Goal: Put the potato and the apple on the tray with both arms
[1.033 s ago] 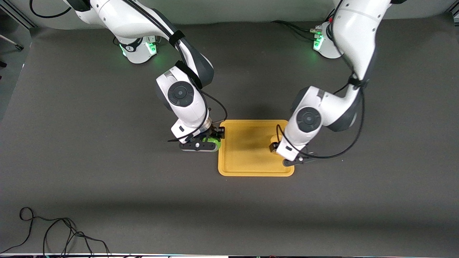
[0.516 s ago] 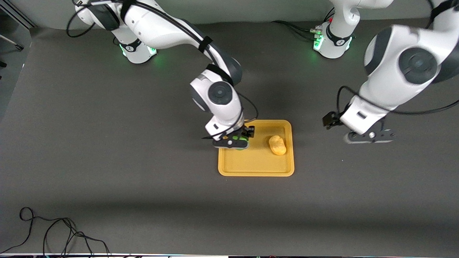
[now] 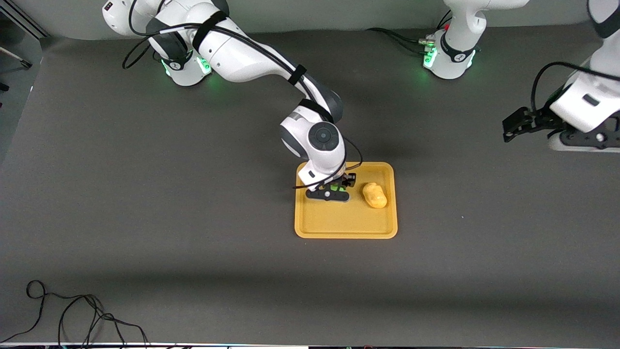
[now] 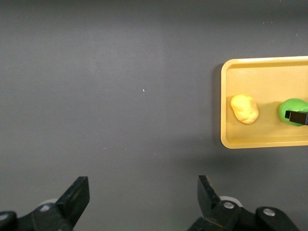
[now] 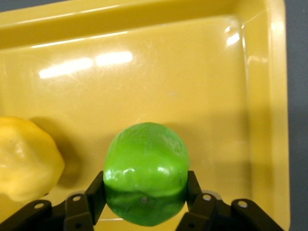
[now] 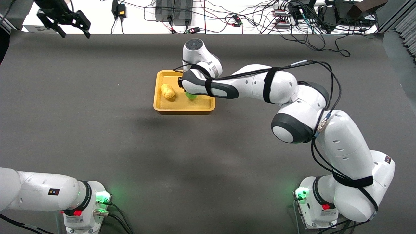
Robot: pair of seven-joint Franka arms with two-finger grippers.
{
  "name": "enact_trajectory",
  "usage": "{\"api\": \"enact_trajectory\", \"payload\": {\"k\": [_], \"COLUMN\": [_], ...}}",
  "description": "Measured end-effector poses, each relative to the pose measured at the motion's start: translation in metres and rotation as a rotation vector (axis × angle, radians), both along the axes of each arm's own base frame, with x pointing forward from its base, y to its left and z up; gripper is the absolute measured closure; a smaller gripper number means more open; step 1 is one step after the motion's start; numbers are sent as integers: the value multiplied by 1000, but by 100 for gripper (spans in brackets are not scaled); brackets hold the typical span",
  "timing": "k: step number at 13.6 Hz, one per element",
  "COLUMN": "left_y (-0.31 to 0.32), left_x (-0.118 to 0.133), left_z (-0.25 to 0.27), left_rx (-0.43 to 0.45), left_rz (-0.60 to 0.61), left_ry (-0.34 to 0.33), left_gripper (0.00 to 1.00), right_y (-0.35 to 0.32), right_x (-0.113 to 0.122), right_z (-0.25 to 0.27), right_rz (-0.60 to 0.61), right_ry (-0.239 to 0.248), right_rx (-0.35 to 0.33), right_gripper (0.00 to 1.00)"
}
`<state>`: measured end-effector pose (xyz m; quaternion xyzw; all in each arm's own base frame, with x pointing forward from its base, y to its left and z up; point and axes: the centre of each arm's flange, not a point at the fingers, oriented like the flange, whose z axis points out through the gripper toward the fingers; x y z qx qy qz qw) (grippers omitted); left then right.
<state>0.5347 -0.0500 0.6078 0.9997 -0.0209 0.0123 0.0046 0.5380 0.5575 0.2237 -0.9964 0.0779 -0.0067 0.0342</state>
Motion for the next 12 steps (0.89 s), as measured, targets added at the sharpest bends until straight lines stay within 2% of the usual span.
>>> {"api": "enact_trajectory", "payload": {"k": [8, 9, 11, 12], "left_y": [35, 35, 35, 35], "left_x": [-2, -2, -2, -2], "left_z": [1, 0, -2, -3], "left_rx": [-2, -2, -1, -1], "left_rz": [-9, -9, -11, -11], "left_ry": [-2, -1, 3, 5], "left_gripper": [0, 0, 0, 0], "right_y": [-9, -10, -12, -16], "right_x": [7, 8, 12, 17], "right_z": [-9, -9, -6, -2], "right_rz": [-12, -13, -18, -26], "right_ry": [-1, -2, -11, -23], "right_rx": [-21, -21, -21, -23], "right_gripper": [31, 25, 4, 0]}}
